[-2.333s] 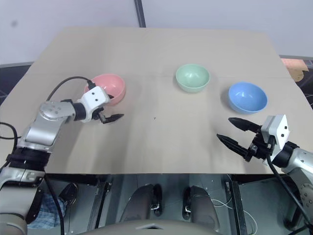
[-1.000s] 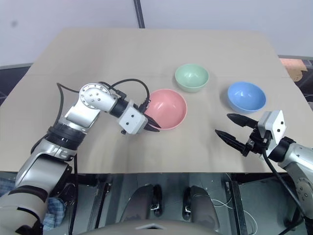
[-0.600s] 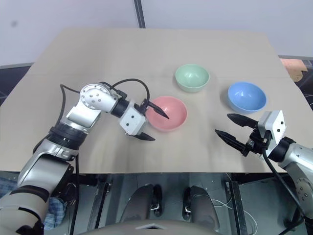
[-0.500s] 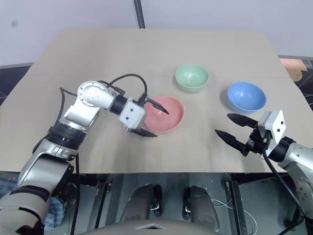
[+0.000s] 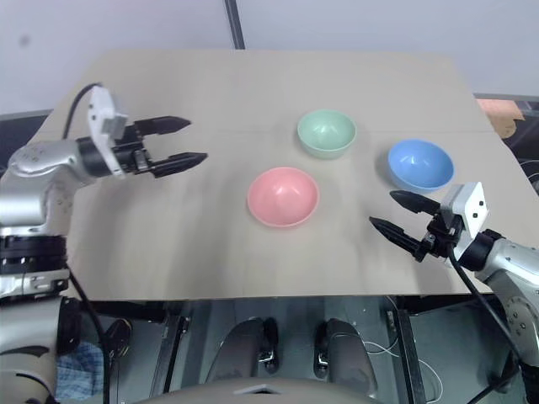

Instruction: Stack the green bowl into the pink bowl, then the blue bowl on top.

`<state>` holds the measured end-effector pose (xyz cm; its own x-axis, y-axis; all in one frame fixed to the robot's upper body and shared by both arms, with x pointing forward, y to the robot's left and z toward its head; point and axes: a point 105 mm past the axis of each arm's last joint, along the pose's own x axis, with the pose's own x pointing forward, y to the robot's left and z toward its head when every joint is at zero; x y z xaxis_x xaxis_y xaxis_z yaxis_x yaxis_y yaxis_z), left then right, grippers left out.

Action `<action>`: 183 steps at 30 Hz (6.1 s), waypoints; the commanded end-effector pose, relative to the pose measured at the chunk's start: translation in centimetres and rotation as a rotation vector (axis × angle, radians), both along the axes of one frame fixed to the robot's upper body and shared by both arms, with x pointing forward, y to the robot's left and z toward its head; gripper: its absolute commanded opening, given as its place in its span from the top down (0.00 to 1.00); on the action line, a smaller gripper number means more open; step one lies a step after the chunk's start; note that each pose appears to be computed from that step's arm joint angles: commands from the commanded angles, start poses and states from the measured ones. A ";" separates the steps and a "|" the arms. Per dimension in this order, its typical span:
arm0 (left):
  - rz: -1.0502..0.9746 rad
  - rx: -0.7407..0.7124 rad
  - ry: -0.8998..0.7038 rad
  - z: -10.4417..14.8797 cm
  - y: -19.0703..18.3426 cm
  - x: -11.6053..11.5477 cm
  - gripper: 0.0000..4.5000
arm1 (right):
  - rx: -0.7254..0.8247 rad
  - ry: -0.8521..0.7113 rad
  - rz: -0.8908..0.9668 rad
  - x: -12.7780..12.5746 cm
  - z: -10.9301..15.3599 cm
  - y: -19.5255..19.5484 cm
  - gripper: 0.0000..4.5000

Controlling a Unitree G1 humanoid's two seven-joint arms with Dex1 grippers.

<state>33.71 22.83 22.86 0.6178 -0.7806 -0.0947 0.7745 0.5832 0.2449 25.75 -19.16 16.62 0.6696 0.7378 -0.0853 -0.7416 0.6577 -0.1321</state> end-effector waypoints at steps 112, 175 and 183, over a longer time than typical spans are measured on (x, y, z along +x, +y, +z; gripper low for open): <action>-0.434 0.027 -0.014 0.4 -3.7 -3.0 0.00 | -0.626 0.404 -0.424 9.5 -0.7 -3.9 0.34; -0.241 0.082 0.070 -2.1 0.0 -2.9 0.00 | -0.355 0.018 0.171 2.9 5.6 3.4 0.29; -0.122 0.055 0.075 -2.4 1.2 -3.0 0.00 | -0.381 0.096 0.140 0.8 3.0 -2.0 0.29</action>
<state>31.02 23.84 18.93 0.4902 -0.8443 -0.2163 0.8707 0.4632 0.1652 26.78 -20.66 17.94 0.5186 0.7174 -0.4651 -0.8516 0.4818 -0.2064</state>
